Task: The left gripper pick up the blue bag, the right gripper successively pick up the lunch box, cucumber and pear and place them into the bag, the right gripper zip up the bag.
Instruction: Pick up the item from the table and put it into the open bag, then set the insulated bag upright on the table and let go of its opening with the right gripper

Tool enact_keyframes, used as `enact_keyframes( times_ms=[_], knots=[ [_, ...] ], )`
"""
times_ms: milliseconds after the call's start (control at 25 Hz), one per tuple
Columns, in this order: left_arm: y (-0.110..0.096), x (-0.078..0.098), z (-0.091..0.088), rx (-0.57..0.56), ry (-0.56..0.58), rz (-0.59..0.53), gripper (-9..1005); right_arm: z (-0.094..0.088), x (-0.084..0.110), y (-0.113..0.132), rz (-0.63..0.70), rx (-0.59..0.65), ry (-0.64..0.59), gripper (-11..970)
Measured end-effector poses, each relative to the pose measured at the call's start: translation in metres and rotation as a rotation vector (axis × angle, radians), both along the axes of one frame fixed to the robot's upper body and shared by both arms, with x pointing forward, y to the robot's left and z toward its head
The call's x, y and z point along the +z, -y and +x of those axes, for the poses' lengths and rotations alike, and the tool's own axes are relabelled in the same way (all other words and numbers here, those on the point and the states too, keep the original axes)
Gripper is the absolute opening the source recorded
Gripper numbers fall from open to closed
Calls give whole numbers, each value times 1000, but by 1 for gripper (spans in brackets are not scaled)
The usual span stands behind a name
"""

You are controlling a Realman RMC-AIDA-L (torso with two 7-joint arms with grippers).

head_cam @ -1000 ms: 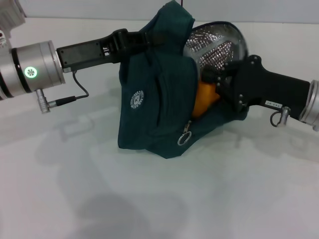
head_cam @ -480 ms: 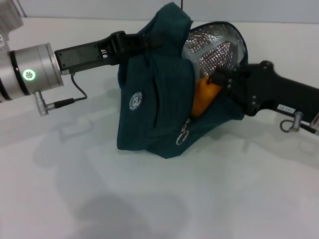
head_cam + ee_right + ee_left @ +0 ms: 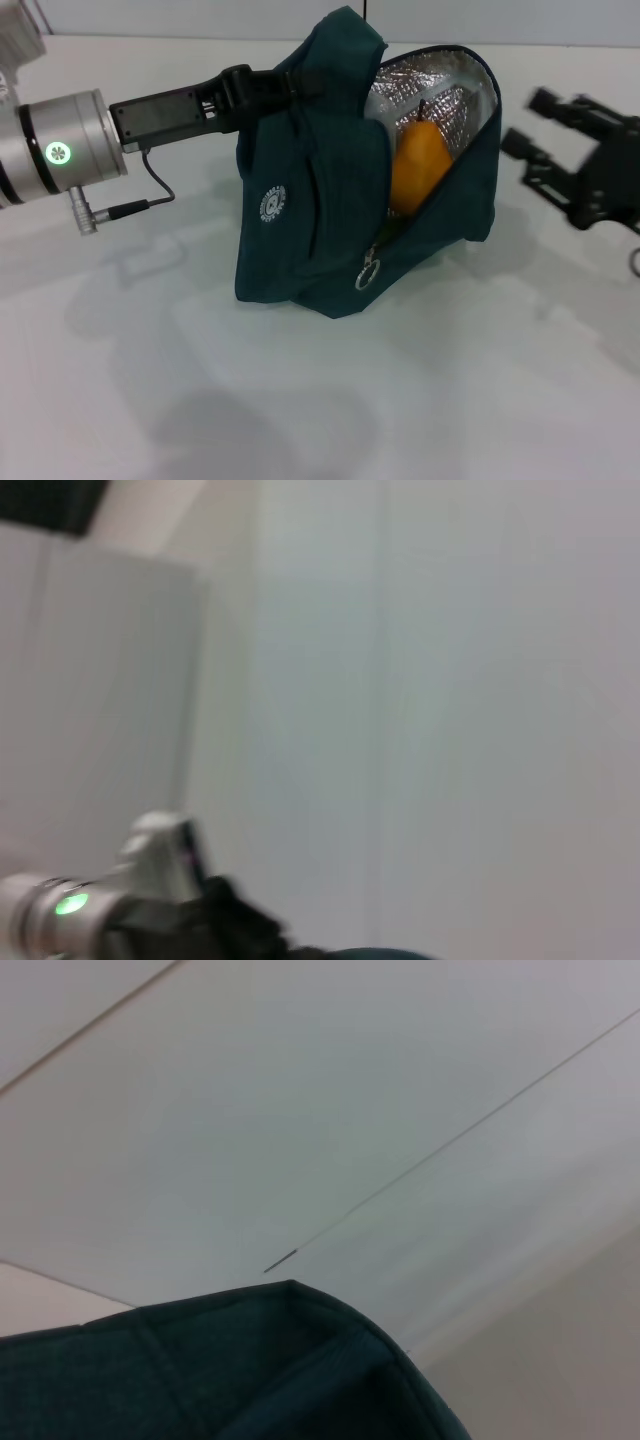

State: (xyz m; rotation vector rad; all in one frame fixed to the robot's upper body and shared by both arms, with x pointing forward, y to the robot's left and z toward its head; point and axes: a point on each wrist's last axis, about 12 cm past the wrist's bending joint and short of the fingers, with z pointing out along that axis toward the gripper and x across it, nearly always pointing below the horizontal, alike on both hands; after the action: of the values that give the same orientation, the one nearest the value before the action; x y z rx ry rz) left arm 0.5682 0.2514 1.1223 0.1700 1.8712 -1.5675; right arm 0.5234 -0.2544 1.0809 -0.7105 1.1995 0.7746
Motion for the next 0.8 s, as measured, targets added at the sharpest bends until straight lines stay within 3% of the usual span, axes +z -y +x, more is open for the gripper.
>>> enact_keyframes(
  times_ms=[200,400,520,800],
  knots=[
    [-4,-3,-3,12,-9,-2,55,-22,-13,31,36,-152,-29,538],
    [-5,-4,-5,19,-13,-5,55,-26,-25,49,9,-297,-79,617],
    [-5,-3,-4,19,-10,-7,55,-8,-26,41,-45,-301,-109,664],
    [-6,-3,-2,30,-4,-8,55,46,-23,3,-217,-276,-164,666]
  ],
)
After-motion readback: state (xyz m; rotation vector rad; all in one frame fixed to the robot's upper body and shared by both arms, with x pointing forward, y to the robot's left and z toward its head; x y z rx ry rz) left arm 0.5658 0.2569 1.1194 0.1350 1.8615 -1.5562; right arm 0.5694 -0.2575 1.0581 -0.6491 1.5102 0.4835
